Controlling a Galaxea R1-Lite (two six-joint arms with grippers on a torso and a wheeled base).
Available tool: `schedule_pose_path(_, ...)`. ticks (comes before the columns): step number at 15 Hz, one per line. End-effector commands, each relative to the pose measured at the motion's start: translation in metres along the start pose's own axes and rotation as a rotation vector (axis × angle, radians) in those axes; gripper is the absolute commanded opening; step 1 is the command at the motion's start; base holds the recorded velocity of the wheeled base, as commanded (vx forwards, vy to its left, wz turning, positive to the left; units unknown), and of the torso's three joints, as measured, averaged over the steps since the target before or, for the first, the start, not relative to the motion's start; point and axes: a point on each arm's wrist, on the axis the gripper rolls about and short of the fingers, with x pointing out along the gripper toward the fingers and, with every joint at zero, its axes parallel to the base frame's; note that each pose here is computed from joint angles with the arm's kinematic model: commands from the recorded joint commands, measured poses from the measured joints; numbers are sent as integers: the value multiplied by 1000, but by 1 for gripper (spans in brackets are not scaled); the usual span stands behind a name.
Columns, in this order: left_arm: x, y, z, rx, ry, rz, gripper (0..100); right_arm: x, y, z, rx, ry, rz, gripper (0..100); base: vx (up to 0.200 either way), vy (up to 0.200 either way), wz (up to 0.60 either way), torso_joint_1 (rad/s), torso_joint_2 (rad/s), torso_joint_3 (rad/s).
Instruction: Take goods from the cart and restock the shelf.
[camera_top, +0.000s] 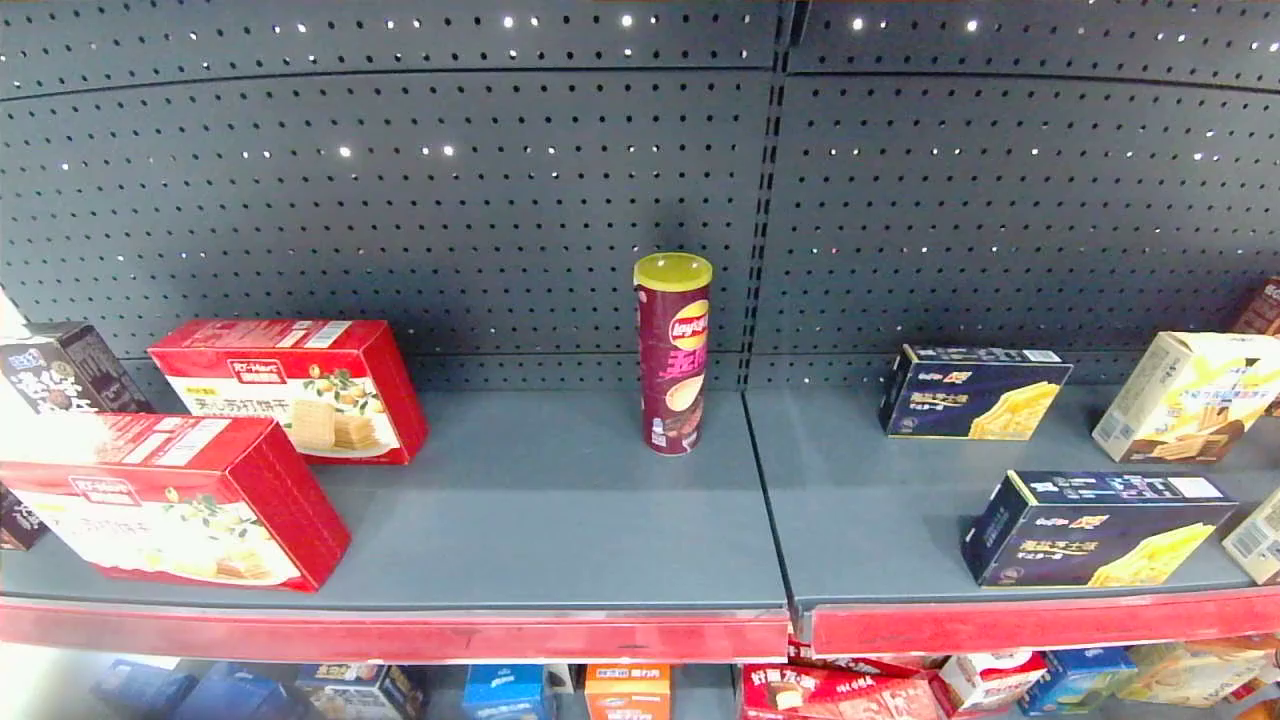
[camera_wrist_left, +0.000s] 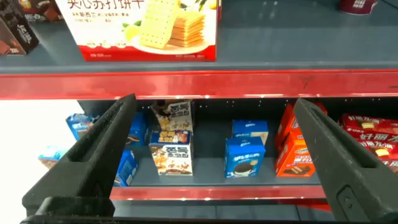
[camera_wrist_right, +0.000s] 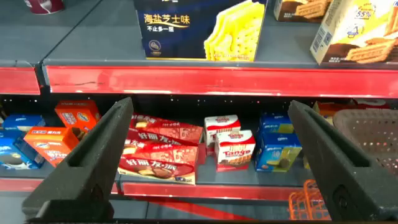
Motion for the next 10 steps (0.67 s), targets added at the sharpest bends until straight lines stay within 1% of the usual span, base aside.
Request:
schedule_pose_path(1, 0, 0, 0, 0, 2, 0, 100, 0, 0, 0, 0, 3, 1, 100, 0, 0, -600, -12, 2, 2)
schedule_pose_path(10, 0, 0, 0, 0, 2, 0, 100, 1, 0, 0, 0, 17, 2, 100, 0, 0, -600, 4, 4, 0)
